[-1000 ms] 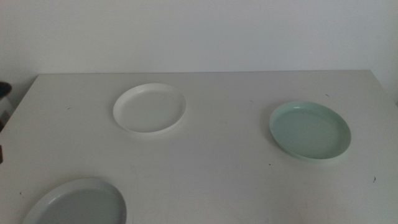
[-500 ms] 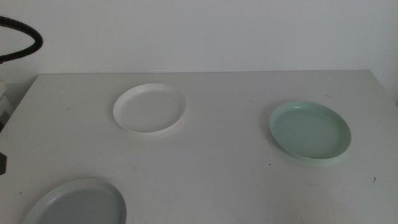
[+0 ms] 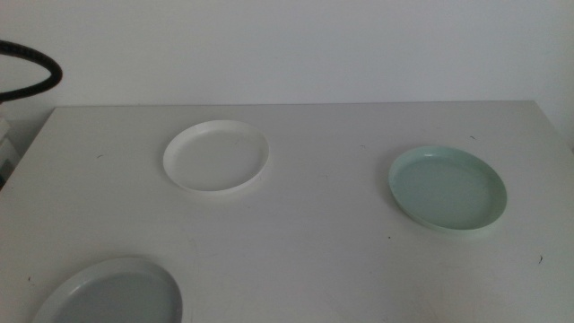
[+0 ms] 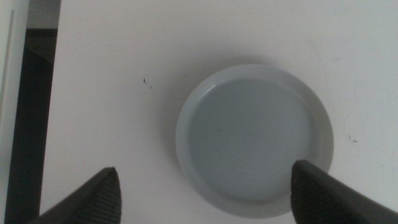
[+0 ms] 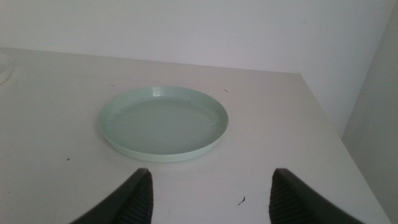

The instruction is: Stack the three bowls on top of each other.

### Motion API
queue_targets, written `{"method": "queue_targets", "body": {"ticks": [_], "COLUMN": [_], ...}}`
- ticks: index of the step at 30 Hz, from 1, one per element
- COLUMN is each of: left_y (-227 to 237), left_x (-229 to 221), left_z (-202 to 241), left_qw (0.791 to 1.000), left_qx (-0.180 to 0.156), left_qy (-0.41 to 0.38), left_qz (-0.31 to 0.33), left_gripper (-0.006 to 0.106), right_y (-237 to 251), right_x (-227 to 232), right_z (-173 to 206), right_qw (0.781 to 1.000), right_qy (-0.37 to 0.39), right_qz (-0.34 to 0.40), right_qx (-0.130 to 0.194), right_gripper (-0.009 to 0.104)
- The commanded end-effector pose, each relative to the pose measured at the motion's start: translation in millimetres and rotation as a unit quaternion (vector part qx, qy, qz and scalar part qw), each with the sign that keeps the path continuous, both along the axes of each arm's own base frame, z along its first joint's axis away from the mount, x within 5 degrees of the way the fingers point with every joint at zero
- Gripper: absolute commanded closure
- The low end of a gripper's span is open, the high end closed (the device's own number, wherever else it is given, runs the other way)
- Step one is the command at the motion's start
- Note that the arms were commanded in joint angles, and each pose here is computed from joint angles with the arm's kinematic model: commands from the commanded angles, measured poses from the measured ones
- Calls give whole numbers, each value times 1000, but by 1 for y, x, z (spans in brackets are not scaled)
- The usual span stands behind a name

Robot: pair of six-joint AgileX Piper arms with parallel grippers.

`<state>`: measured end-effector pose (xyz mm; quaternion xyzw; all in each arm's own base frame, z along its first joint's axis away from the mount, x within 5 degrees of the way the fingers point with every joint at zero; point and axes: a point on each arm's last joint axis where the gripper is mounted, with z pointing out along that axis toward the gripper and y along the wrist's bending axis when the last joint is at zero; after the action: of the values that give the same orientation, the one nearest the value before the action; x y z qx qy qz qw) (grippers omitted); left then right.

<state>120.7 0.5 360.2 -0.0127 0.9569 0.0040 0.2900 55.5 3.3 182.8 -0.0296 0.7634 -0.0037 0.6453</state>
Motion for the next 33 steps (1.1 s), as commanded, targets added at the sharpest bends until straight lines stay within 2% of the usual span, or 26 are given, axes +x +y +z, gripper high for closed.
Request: {"method": "queue_targets", "body": {"ticks": [1, 5, 14, 20, 24, 33], "left_y": [1, 3, 6, 5, 5, 30], "left_x": [0, 2, 24, 40, 50, 58], "left_z": [9, 10, -5, -16, -22, -36], "left_qw": [1000, 999, 998, 995, 994, 993], "left_qx": [5, 31, 51, 51, 44, -4], "left_qy": [-17, -25, 43, 78, 88, 106], "left_qz": [3, -15, -18, -31, -36, -41], "left_gripper": [-5, -5, -5, -5, -5, -5], "right_y": [-2, -2, -2, -2, -2, -2], "right_x": [-1, -1, -1, -1, -1, -1], "right_z": [10, 10, 10, 10, 10, 10], "right_qw": [998, 998, 998, 998, 998, 998], "right_qy": [-53, -53, -54, -54, -54, -54], "right_qz": [-10, -10, -10, -10, -10, -10], "right_qx": [-11, -11, -9, -9, -9, -9], "right_gripper": [47, 47, 47, 47, 47, 47]}}
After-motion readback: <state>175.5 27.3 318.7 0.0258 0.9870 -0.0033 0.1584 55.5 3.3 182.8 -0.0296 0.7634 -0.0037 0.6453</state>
